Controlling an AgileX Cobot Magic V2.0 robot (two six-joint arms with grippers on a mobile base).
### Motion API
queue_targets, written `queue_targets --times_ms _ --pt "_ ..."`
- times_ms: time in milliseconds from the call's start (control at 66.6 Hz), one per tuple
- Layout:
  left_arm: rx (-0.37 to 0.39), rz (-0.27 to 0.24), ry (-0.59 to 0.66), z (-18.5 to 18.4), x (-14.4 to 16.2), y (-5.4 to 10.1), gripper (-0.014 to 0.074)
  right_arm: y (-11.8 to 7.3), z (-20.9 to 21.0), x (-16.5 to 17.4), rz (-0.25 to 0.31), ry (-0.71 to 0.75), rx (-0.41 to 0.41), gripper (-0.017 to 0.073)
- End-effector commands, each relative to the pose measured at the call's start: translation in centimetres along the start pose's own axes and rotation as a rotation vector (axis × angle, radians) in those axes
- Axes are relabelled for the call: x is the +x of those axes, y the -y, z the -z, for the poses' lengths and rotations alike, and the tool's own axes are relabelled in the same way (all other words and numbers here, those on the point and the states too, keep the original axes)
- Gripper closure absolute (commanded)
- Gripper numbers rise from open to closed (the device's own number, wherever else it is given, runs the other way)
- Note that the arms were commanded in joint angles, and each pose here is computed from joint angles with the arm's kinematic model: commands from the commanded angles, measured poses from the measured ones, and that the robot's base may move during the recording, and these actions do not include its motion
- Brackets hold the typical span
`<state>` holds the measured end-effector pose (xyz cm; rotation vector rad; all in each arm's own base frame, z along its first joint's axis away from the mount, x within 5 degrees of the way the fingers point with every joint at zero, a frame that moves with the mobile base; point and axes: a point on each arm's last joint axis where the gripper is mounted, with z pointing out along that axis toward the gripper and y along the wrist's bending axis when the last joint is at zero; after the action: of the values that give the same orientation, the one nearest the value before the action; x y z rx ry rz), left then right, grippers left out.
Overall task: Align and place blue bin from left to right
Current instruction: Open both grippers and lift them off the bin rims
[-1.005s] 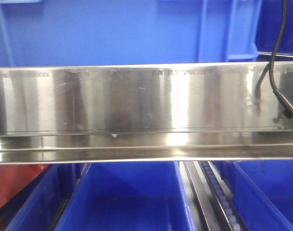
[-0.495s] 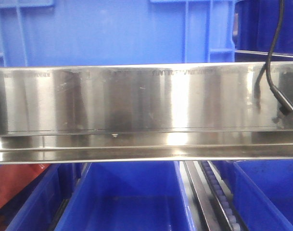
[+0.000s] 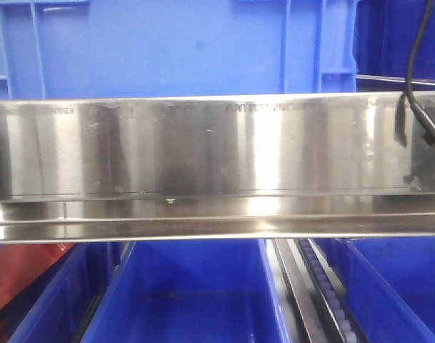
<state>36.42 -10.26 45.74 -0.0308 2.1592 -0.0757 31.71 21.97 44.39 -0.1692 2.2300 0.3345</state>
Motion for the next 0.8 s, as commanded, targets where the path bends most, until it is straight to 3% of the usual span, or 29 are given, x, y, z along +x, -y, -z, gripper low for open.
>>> queue_targets --times_ms 0,90,150,225,420,780 --pt "0.017 0.019 0.013 2.3 -0.4 -0.2 0.0704 0.3 2.5 -0.8 0.001 0.052 -0.019 0.0628" --pt "0.045 0.046 0.0 3.8 -0.4 -0.3 0.0704 0.5 4.1 -1.1 0.0 0.079 -0.03 0.0628" --pt "0.065 0.057 0.009 4.6 -0.4 -0.3 0.0704 0.7 5.1 -1.1 0.038 0.078 -0.027 0.0629" --pt "0.099 0.055 0.062 5.6 -0.3 -0.1 0.0704 0.7 6.1 -0.9 0.079 0.08 -0.033 0.0629" --pt "0.197 0.041 0.148 7.2 2.3 0.5 0.0704 1.2 8.1 -0.1 0.1 0.219 -0.11 0.0629" --pt "0.317 0.051 0.346 9.9 9.0 -1.5 0.0704 4.2 10.7 6.8 0.171 0.379 -0.211 0.0629"
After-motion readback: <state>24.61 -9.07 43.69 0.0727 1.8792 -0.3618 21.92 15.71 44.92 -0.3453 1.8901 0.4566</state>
